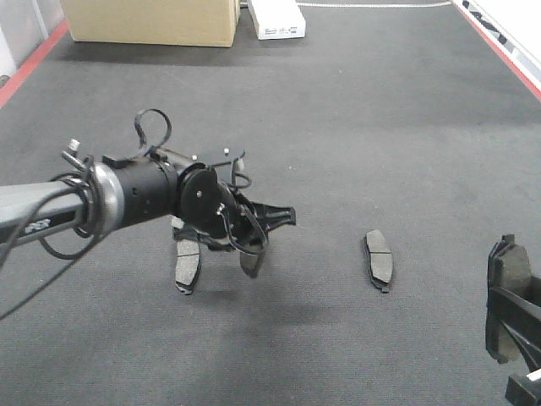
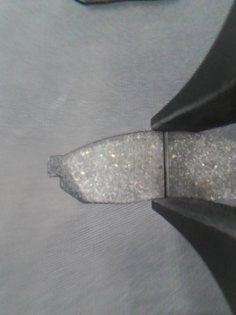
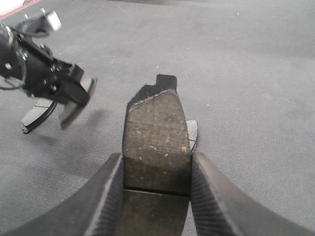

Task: Move and align brake pads A on conveyor
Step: 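Lower the left gripper's brake pad beside the pad nearest it, then open the left gripper to release the pad and withdraw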

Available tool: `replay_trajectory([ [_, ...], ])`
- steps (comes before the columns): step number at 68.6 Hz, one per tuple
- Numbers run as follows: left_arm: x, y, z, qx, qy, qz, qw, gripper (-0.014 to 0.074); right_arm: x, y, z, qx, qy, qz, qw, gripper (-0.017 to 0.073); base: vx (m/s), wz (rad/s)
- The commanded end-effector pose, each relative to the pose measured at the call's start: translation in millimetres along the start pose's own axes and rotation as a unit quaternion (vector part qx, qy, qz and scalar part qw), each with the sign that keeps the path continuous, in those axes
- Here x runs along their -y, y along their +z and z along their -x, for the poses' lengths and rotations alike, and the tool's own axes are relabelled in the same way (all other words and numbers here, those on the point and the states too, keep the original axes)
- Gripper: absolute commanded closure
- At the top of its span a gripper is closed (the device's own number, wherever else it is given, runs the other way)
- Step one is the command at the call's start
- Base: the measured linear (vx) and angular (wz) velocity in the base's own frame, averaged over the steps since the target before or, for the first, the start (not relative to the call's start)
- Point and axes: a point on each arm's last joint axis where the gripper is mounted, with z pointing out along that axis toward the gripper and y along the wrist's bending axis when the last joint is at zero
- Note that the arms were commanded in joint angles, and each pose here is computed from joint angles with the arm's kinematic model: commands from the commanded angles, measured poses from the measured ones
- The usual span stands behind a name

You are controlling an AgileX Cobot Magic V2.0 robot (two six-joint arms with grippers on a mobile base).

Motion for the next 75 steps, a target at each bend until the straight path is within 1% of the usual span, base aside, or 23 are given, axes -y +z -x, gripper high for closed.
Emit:
replay_trajectory([
  [1, 15.1, -24.6, 15.0, 0.044, -0.023, -0.048, 0.998, 0.0438, -1.5, -3.9, 17.9, 0.061, -0.009, 0.006, 0.998, 0.0481, 0.0, 0.0],
  [6, 15.0, -21.1, 13.5, 0.036, -0.031, -0.05, 0.998, 0.0435, -1.5, -3.9, 17.9, 0.061, -0.009, 0.006, 0.998, 0.0481, 0.0, 0.0],
  [17, 11.0, -8.9, 9.4, 0.019, -0.03, -0.035, 0.999, 0.0424, -1.5, -3.9, 17.9, 0.061, -0.009, 0.006, 0.998, 0.0481, 0.0, 0.0],
  [23, 9.3, -3.3, 8.1, 0.014, -0.028, -0.029, 0.999, 0.0419, -1.5, -3.9, 17.9, 0.061, -0.009, 0.006, 0.998, 0.0481, 0.0, 0.0],
  [28, 7.8, -1.0, 8.5, 0.018, -0.016, -0.022, 0.999, 0.0405, -1.5, -3.9, 17.9, 0.061, -0.009, 0.006, 0.998, 0.0481, 0.0, 0.0],
  [33, 6.2, -0.9, 9.1, 0.022, 0.0, -0.013, 1.0, 0.0373, -1.5, -3.9, 17.9, 0.061, -0.009, 0.006, 0.998, 0.0481, 0.0, 0.0],
  [37, 5.4, -0.9, 9.1, 0.022, 0.005, -0.009, 1.0, 0.0338, -1.5, -3.9, 17.9, 0.061, -0.009, 0.006, 0.998, 0.0481, 0.0, 0.0],
  [49, 5.9, -1.9, 9.7, 0.024, 0.006, -0.01, 1.0, 0.02, -1.5, -3.9, 17.9, 0.061, -0.009, 0.006, 0.998, 0.0481, 0.0, 0.0],
  [53, 6.3, -3.3, 10.7, 0.029, 0.009, -0.012, 0.999, 0.0148, -1.5, -3.9, 17.9, 0.061, -0.009, 0.006, 0.998, 0.0481, 0.0, 0.0],
  [58, 7.0, -7.7, 12.9, 0.041, 0.024, -0.01, 0.999, 0.0099, -1.5, -3.9, 17.9, 0.061, -0.009, 0.006, 0.998, 0.0481, 0.0, 0.0],
  [63, 11.4, -18.5, 14.9, 0.06, 0.049, -0.011, 0.997, 0.0066, -1.5, -3.9, 17.9, 0.061, -0.009, 0.006, 0.998, 0.0481, 0.0, 0.0],
  [67, 18.2, -33.3, 15.2, 0.082, 0.083, -0.011, 0.993, 0.006, -1.5, -3.9, 17.9, 0.061, -0.009, 0.006, 0.998, 0.0481, 0.0, 0.0],
  [68, 19.5, -37.5, 15.9, 0.087, 0.087, -0.013, 0.992, 0.0061, -1.5, -3.9, 17.9, 0.061, -0.009, 0.006, 0.998, 0.0481, 0.0, 0.0],
  [70, 23.5, -46.3, 15.3, 0.101, 0.108, -0.013, 0.989, 0.0063, -1.5, -3.9, 17.9, 0.061, -0.009, 0.006, 0.998, 0.0481, 0.0, 0.0],
  [75, 31.0, -68.6, 12.8, 0.133, 0.143, -0.019, 0.981, 0.0078, -1.5, -3.9, 17.9, 0.061, -0.009, 0.006, 0.998, 0.0481, 0.0, 0.0],
])
